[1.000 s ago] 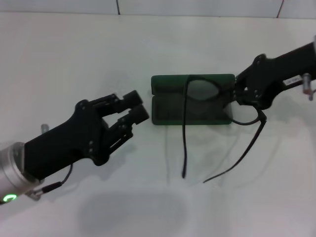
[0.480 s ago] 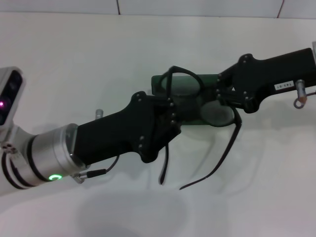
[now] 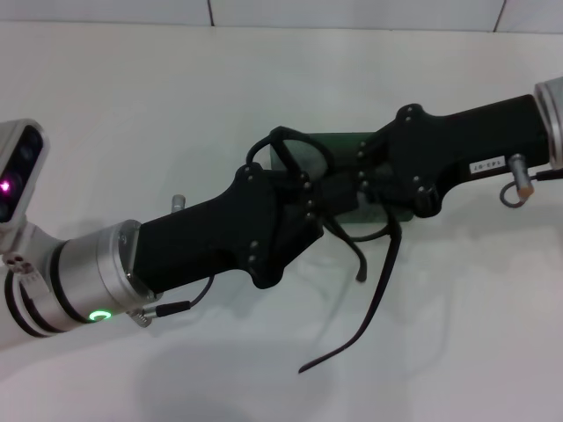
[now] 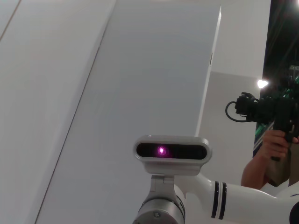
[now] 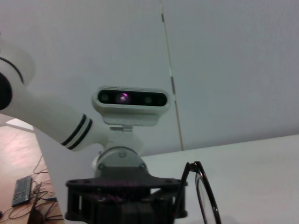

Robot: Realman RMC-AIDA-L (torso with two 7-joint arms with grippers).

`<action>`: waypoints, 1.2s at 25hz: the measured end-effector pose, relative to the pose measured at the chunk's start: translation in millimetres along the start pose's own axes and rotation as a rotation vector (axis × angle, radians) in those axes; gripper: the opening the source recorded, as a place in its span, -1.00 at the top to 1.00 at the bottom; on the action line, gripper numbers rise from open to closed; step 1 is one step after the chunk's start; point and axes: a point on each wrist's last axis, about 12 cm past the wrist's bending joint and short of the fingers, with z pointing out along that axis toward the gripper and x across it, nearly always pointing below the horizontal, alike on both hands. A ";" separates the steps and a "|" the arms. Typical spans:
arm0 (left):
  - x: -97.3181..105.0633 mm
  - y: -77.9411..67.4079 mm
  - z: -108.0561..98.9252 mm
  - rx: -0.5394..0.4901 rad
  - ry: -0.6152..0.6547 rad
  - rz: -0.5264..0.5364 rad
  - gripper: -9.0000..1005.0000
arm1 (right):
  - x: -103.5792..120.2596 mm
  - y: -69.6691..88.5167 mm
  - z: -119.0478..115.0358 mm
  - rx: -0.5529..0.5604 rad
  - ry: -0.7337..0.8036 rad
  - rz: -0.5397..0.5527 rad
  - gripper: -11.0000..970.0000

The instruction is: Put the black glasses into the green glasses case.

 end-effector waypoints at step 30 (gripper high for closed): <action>1.5 -8.8 1.1 0.074 0.001 0.030 0.93 | -27.1 -3.5 -69.5 0.185 -0.381 -0.104 0.86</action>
